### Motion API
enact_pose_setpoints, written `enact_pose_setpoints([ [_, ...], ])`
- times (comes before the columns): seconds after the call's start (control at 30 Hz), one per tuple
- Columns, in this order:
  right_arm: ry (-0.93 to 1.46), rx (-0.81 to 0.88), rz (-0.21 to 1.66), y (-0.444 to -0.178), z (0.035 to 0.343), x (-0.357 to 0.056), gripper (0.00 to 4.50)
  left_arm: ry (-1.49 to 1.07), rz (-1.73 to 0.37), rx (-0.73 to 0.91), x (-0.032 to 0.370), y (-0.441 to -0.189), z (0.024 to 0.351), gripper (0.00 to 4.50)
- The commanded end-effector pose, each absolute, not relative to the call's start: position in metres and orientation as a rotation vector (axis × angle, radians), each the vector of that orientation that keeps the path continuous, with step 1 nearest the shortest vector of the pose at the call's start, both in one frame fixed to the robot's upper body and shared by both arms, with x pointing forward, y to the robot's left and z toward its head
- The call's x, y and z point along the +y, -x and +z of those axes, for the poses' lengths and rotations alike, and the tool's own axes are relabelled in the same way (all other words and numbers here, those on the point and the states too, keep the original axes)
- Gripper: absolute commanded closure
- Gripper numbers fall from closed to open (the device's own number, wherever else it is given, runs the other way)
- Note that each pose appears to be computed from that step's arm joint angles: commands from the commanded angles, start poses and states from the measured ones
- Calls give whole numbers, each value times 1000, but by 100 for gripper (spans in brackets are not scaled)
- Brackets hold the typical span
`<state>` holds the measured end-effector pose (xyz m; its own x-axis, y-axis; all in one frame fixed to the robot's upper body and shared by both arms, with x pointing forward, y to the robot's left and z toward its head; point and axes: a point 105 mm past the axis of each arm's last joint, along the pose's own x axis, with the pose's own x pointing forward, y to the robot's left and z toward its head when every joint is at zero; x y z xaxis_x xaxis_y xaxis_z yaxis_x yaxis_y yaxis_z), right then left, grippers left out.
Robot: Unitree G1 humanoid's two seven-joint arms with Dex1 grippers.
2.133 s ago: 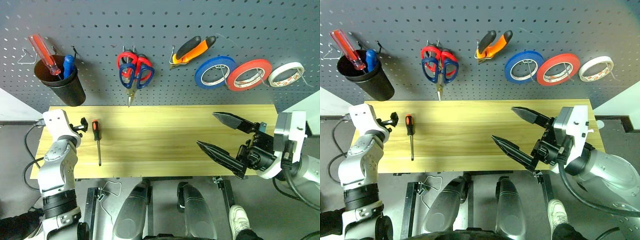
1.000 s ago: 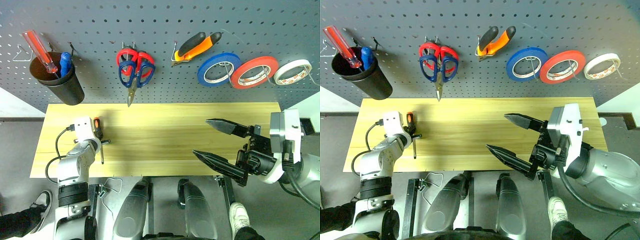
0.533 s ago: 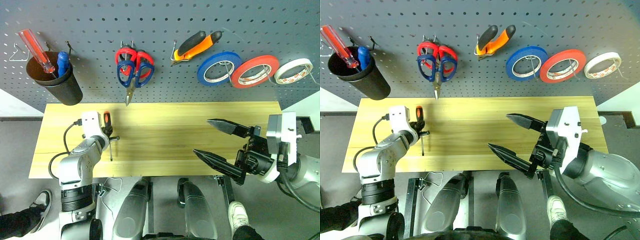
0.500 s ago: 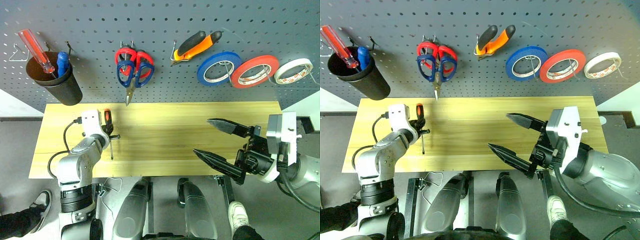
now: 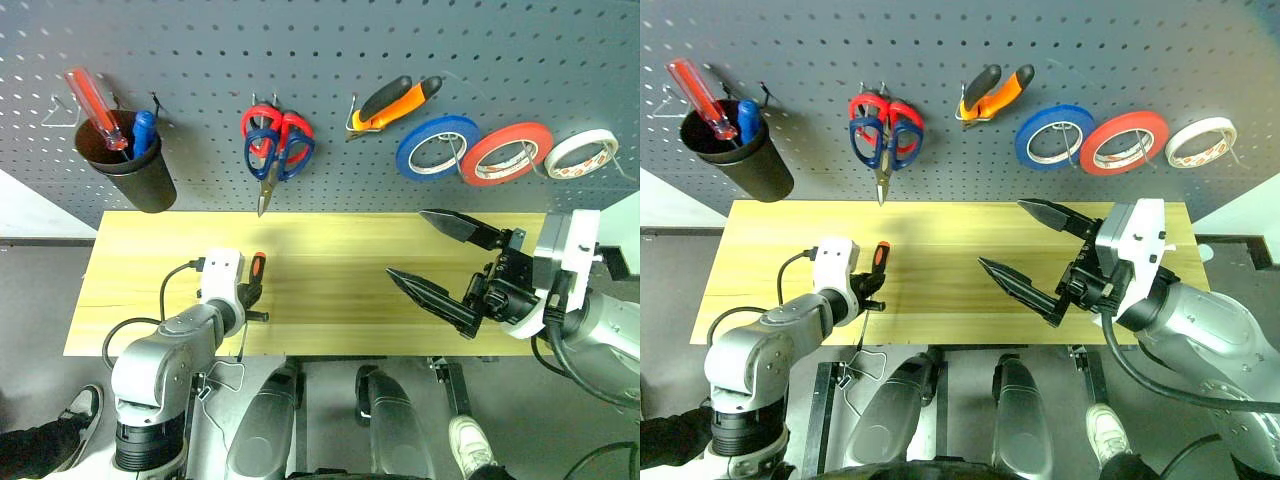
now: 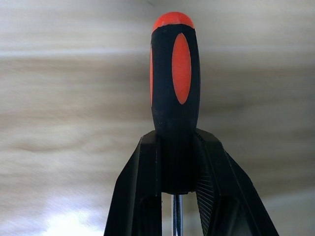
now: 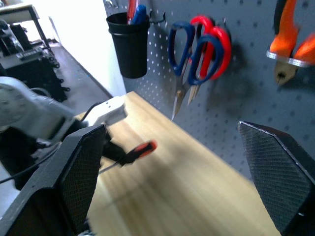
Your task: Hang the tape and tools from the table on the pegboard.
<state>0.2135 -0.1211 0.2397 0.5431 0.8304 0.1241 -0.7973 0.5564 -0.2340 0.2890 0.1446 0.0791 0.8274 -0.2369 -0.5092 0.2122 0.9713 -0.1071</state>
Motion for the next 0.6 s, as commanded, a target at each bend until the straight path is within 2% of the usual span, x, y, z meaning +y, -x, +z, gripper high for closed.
enact_pose_setpoints([
  [0.03,190,-298,965,-213,245,-120,0,-71,-337,363,123,-287,111,399],
  [0.23,215,-336,971,-218,249,-122,0,-199,-377,132,114,-284,136,399],
  [0.37,204,-372,1010,-215,255,-122,0,-279,-362,5,118,-281,140,399],
  [0.6,153,-466,1071,-210,272,-119,0,-386,-273,-341,126,-278,177,399],
])
